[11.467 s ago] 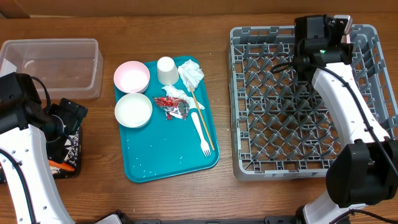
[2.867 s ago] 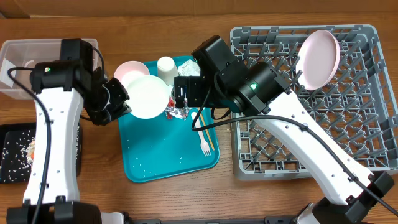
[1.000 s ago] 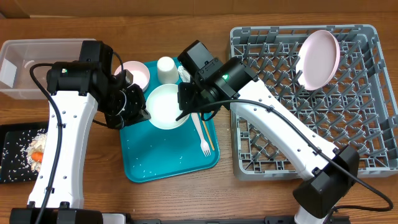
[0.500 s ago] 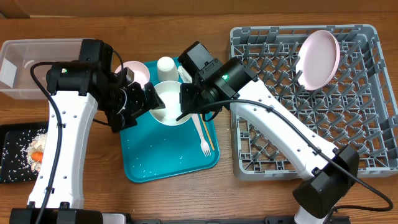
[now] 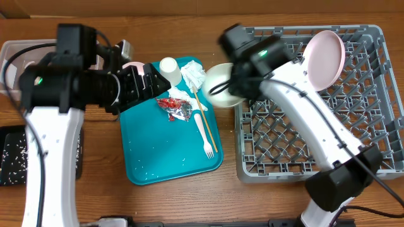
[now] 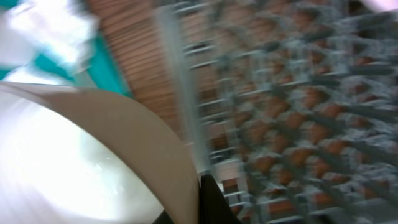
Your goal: Sort waste into correct bins and load items into the dishwasher rack
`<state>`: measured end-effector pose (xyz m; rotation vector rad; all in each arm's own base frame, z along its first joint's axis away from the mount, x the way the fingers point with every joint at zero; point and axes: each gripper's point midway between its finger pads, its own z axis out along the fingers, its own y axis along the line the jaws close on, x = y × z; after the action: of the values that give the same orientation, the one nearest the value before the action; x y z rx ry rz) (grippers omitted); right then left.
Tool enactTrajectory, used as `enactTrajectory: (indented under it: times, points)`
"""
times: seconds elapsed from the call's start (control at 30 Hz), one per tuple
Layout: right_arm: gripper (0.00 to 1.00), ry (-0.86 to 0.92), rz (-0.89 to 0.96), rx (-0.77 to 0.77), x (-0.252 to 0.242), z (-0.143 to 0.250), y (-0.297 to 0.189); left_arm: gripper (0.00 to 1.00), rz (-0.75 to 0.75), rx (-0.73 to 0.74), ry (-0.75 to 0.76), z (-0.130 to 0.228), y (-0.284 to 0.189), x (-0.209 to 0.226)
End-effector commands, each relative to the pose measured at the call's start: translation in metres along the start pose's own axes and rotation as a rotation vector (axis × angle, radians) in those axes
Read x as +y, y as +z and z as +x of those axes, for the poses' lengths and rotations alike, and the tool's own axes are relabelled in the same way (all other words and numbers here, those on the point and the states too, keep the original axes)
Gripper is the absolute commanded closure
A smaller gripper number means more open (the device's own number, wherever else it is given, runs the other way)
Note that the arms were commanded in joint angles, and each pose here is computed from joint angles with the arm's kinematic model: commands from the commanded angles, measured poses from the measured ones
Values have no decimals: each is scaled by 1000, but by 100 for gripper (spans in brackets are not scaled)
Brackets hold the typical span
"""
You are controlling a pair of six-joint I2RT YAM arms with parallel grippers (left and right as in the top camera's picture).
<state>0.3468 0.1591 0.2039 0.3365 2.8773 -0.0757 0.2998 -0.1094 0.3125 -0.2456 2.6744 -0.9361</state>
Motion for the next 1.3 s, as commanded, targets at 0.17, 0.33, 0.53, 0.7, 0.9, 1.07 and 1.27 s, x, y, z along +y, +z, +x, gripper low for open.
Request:
enactTrajectory:
  times: [0.17, 0.33, 0.53, 0.7, 0.9, 1.07, 1.27]
  points:
    - [96, 253, 340, -160, -136, -53, -33, 0, -172, -83, 44, 11, -30, 18]
    - [96, 397, 395, -239, -196, -61, -61, 0, -266, -17, -5, 20, -24, 39]
    - [96, 535, 397, -337, -248, -36, -107, 0, -320, 15, -28, 19, -19, 51]
    - [96, 757, 443, -420, -296, 2, -133, 0, -326, 30, -44, 17, -14, 54]
    - [96, 837, 495, -408, -315, 14, -117, 0, -330, 51, -54, 17, -8, 57]
    - [96, 804, 615, -373, -324, 13, -81, 0, -334, 58, -69, 18, -6, 59]
    - [96, 798, 731, -338, -333, 21, -54, 0, -335, 58, -77, 18, -6, 59]
